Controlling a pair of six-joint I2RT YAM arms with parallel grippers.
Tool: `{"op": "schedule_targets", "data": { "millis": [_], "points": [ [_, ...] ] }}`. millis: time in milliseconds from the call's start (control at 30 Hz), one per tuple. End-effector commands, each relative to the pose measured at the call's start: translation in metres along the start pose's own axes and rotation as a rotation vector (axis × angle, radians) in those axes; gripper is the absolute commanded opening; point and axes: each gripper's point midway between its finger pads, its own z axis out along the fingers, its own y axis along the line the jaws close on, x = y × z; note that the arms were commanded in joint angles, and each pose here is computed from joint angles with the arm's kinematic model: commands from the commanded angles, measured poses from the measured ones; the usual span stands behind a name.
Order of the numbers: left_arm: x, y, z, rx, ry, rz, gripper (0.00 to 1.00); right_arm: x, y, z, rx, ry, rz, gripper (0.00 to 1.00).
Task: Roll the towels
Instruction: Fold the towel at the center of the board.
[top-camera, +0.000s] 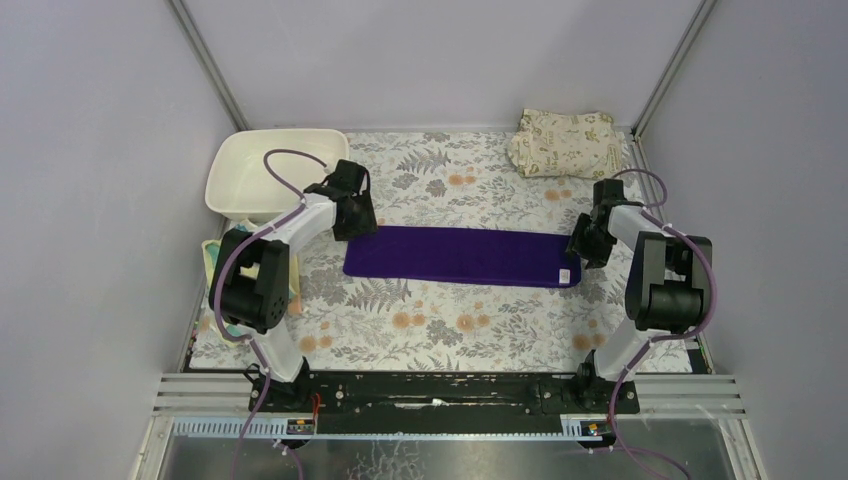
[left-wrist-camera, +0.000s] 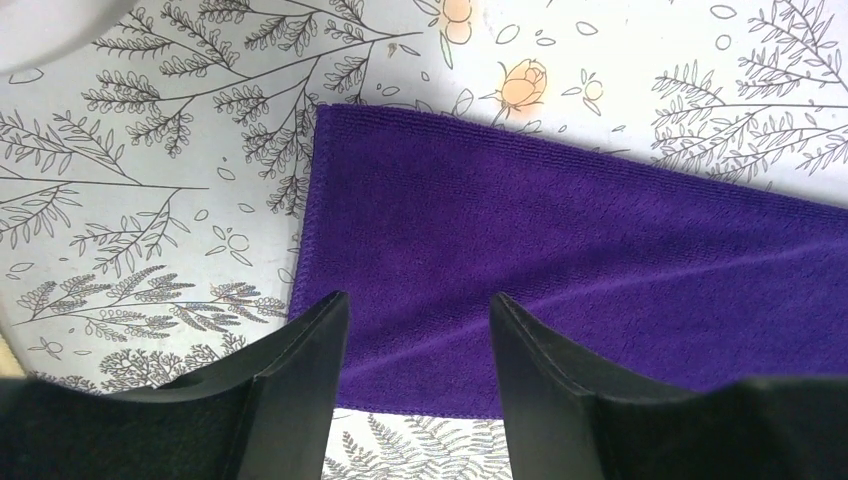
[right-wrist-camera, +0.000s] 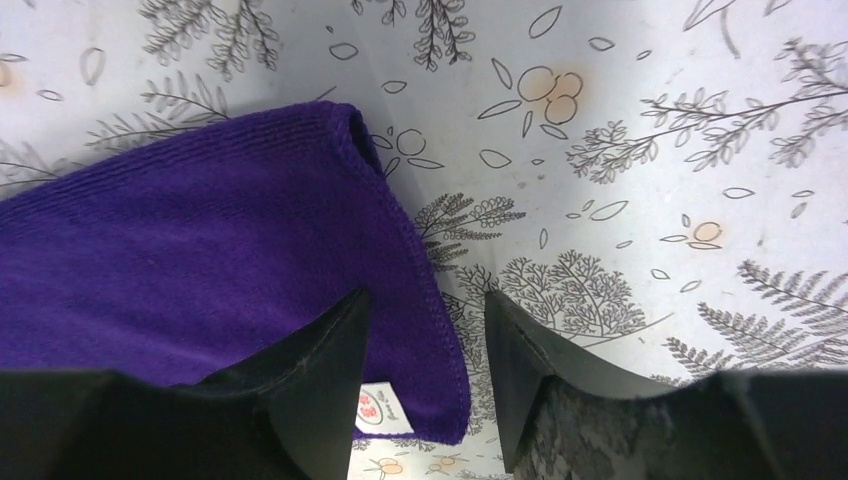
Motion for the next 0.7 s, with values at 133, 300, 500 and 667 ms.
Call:
{"op": "schedule_targets", "data": {
  "millis": [133, 300, 500, 667],
  "points": [
    [-0.007, 0.003, -0.026, -0.003, -0.03, 0.078, 0.55, 0.02, 0.0, 0.014, 0.025, 0.113, -0.051, 0.53],
    [-0.012, 0.013, -0.044, -0.028, -0.085, 0.114, 0.57, 0.04, -0.007, 0.024, 0.05, 0.191, -0.059, 0.42],
    [-0.016, 0.014, -0.058, -0.016, -0.128, 0.13, 0.58, 0.049, -0.016, 0.031, 0.088, 0.237, -0.083, 0.12],
    [-0.017, 0.007, -0.066, 0.035, -0.146, 0.125, 0.58, 0.008, -0.046, 0.012, 0.274, 0.123, -0.089, 0.0]
  ]
}}
